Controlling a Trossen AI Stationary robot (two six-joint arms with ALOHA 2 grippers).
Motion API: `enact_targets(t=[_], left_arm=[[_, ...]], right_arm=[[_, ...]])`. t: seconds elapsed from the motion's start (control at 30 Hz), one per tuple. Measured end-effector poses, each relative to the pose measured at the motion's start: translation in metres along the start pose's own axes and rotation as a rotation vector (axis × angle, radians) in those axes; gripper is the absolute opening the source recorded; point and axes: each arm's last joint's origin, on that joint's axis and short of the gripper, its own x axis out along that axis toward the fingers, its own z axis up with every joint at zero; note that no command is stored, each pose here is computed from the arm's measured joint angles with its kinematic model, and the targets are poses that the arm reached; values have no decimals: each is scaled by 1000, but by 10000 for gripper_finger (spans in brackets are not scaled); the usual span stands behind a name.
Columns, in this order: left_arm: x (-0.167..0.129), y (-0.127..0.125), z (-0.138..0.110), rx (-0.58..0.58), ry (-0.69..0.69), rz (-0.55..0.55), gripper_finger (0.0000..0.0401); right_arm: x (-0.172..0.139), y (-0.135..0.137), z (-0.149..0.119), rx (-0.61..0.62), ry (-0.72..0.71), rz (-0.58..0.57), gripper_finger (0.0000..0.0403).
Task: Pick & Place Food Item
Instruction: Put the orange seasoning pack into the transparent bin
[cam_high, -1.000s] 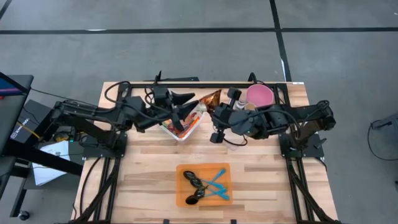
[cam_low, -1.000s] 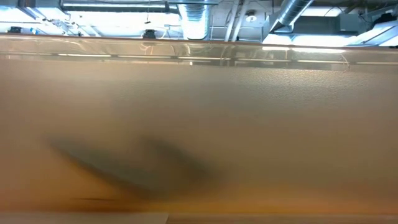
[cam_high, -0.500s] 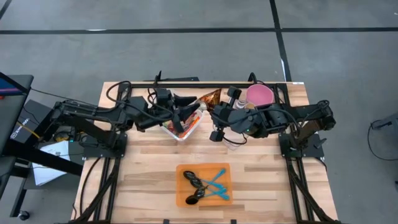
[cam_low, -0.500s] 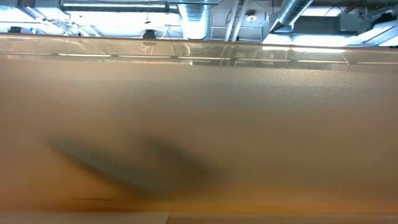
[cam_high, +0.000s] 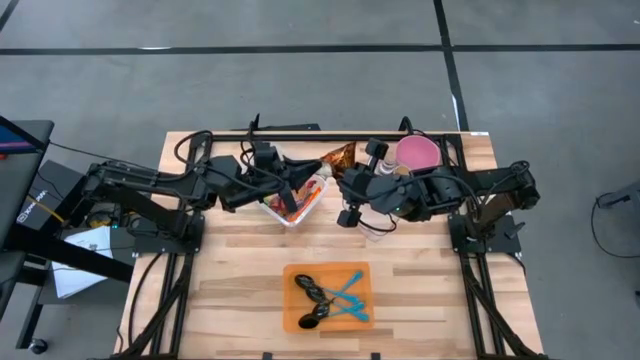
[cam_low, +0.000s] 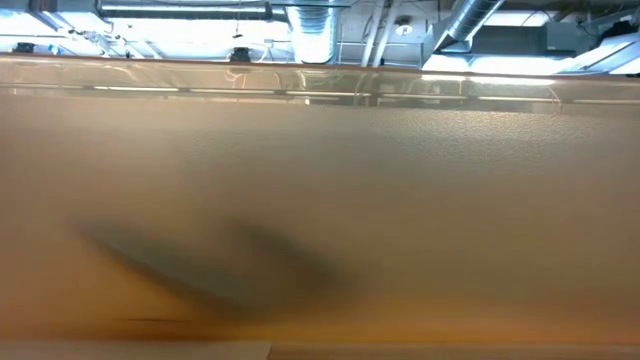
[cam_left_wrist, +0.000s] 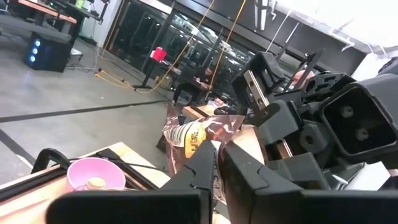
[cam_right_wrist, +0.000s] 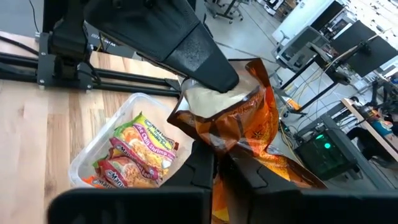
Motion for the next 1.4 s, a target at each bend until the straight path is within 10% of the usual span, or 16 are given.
enact_targets(t=[0.63,1.07,1.4], left_arm=[[-17,29,39,-89,-82,146,1],[-18,57,44,-743,-116,-325,1],[-20,35,30,-804,-126,-357,1]], right_arm=[[-33,21,9,23,-85,10,112],[-75,37,11,-418,-101,-152,159],[-78,32,24,-416,-128,-244,215]])
